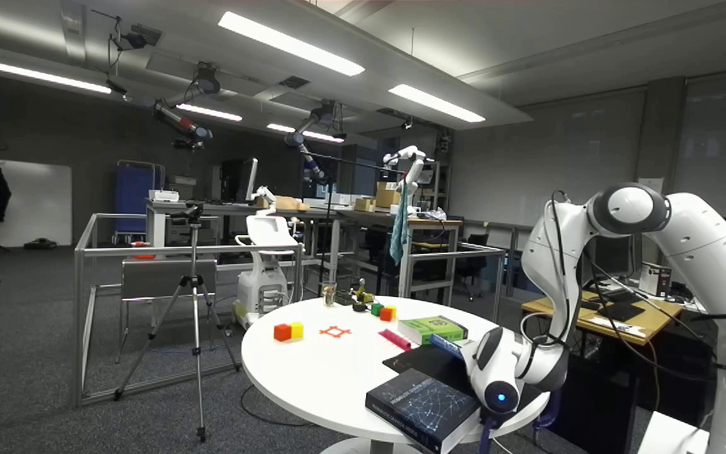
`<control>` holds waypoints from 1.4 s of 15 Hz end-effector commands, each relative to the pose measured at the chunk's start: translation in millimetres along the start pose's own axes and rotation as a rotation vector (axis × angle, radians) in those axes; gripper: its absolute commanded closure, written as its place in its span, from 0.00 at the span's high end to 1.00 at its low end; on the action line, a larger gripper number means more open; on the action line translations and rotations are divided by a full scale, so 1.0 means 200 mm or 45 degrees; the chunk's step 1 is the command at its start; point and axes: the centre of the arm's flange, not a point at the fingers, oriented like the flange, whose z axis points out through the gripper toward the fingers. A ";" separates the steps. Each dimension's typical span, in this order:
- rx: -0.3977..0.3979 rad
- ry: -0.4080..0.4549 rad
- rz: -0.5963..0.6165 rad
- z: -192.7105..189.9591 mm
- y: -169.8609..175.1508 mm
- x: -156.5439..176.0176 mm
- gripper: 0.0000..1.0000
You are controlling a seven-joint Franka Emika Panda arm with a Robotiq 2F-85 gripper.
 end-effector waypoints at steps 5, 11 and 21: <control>0.020 0.114 0.082 0.00 0.11 0.10 0.84; 0.189 0.225 0.201 -0.04 0.12 0.13 1.00; 0.444 0.439 0.467 -0.19 0.27 0.28 1.00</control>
